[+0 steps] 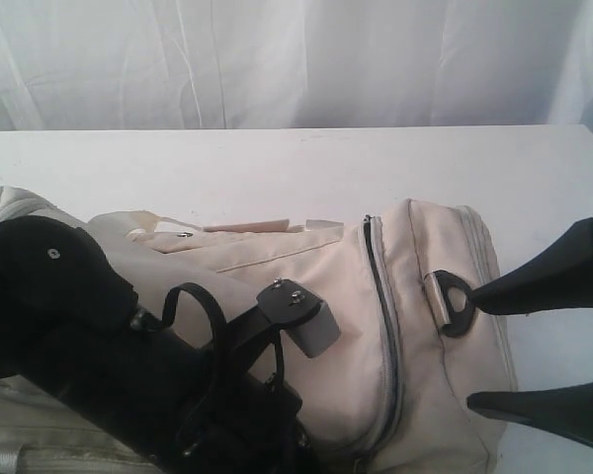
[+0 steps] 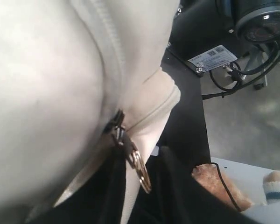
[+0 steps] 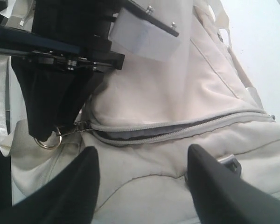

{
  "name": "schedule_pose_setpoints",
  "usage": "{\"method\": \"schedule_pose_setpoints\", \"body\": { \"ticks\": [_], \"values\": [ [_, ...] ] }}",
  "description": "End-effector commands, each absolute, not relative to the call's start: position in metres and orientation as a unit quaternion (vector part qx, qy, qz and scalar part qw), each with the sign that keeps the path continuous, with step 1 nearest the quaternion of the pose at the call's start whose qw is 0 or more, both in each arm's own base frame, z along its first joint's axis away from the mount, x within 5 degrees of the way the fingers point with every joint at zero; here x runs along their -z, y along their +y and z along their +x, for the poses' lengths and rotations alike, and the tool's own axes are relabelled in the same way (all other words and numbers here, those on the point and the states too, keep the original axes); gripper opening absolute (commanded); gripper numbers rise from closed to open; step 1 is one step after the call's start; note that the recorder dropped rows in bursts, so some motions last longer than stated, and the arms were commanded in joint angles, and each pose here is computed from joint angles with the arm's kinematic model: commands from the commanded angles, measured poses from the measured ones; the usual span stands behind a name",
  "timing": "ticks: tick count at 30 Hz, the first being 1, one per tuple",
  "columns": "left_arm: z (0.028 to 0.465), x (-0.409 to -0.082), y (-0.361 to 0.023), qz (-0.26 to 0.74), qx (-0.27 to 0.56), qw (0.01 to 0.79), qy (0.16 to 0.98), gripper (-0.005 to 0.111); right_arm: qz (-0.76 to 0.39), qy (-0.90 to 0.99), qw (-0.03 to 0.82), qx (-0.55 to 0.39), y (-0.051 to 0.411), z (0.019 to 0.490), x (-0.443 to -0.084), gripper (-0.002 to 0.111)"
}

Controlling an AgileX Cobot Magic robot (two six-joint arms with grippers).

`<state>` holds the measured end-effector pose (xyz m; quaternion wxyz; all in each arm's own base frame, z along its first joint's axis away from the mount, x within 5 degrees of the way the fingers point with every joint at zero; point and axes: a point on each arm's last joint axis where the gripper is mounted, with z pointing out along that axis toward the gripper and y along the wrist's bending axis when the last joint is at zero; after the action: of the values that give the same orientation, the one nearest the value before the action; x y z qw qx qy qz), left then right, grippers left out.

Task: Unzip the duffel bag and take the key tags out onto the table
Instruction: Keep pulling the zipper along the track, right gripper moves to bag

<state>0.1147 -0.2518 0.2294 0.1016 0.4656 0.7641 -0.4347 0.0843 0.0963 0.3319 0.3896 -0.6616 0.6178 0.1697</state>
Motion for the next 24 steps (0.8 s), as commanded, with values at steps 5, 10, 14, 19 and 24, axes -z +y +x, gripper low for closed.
{"method": "schedule_pose_setpoints", "body": {
  "ticks": [5, 10, 14, 19, 24],
  "values": [
    [0.112, -0.229, -0.252, 0.461, 0.443, 0.092, 0.763, 0.024, -0.657, 0.621, 0.392, -0.168, 0.095, 0.084, -0.331, 0.053],
    [0.111, -0.229, -0.251, 0.465, 0.441, 0.092, 0.762, 0.000, -0.660, 0.621, 0.387, -0.170, 0.095, 0.083, -0.331, 0.053],
    [0.109, -0.230, -0.251, 0.469, 0.447, 0.079, 0.758, 0.000, -0.679, 0.602, 0.380, -0.180, 0.099, 0.078, -0.330, 0.053],
    [0.102, -0.233, -0.248, 0.483, 0.458, 0.059, 0.744, 0.000, -0.717, 0.560, 0.363, -0.202, 0.106, 0.065, -0.329, 0.055],
    [0.099, -0.250, -0.244, 0.491, 0.466, 0.086, 0.731, 0.000, -0.777, 0.491, 0.360, -0.162, 0.108, 0.061, -0.326, 0.055]
  ]
}}
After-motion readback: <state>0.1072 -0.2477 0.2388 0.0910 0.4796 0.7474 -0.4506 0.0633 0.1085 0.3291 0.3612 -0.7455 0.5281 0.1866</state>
